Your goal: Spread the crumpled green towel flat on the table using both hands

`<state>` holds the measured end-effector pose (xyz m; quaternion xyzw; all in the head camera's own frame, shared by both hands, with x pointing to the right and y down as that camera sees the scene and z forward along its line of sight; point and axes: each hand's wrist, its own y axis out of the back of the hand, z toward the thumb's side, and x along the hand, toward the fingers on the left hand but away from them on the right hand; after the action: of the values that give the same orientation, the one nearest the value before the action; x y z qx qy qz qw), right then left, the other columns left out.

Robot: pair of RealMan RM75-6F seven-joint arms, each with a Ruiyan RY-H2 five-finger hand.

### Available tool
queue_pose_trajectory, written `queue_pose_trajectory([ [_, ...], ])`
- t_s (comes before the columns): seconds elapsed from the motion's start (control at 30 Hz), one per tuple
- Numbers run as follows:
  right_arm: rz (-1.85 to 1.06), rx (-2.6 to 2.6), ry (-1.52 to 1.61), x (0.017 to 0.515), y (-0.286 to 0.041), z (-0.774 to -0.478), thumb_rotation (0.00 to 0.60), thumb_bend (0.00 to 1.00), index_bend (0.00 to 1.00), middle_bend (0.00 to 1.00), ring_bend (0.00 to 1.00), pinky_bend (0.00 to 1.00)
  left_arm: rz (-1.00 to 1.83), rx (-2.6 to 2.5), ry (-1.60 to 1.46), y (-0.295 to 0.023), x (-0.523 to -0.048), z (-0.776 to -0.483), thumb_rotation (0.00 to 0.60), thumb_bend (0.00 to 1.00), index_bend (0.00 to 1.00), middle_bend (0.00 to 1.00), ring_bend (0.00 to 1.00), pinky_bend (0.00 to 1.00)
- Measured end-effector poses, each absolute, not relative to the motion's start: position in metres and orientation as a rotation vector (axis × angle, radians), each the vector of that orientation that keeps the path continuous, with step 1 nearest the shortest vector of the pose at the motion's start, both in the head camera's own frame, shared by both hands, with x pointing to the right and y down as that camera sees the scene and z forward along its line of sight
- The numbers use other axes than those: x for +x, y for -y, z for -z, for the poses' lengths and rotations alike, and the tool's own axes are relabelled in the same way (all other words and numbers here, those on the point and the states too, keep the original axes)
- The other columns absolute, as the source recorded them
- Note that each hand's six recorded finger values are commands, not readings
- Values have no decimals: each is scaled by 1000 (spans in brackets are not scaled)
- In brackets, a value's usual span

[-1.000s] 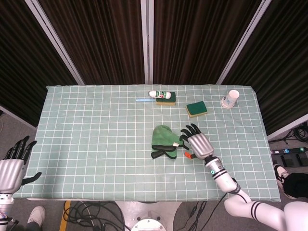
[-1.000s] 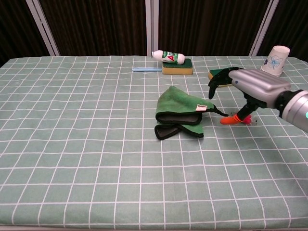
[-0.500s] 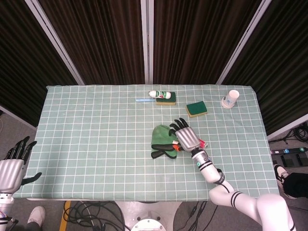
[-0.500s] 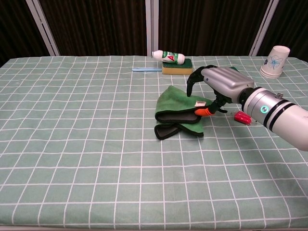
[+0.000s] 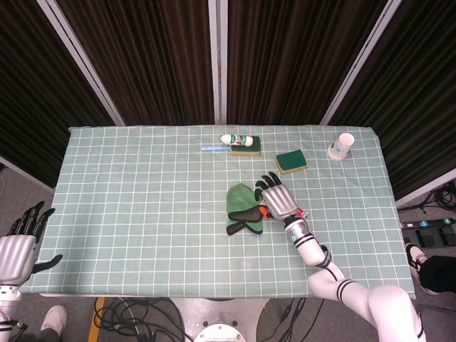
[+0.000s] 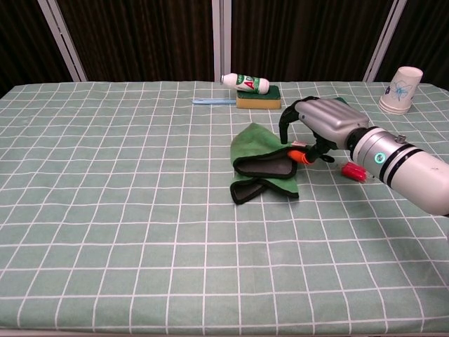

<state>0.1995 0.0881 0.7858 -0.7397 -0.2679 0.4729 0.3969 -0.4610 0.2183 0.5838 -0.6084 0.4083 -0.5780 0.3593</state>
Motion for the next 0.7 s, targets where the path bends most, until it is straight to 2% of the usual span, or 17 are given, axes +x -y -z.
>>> queue_pose_trajectory([
  [0.13, -1172, -1874, 686, 195, -85, -784, 600, 496, 638, 330, 177, 116, 1475, -1578, -1063, -215, -459, -584, 600, 70, 159, 108, 92, 195],
  [0.3, -1115, -1861, 706, 190, -79, -771, 600, 517, 710, 363, 209, 121, 1432, -1618, -1102, -205, -454, -587, 600, 70, 183, 108, 92, 195],
  [0.5, -1024, -1824, 720, 179, -66, -743, 600, 518, 721, 370, 217, 121, 1336, -1753, -1200, -179, -436, -600, 600, 68, 202, 108, 132, 279],
  [0.7, -939, -1760, 734, 163, -46, -702, 600, 519, 719, 371, 212, 121, 1230, -1888, -1255, -139, -405, -615, 600, 63, 230, 109, 134, 281],
])
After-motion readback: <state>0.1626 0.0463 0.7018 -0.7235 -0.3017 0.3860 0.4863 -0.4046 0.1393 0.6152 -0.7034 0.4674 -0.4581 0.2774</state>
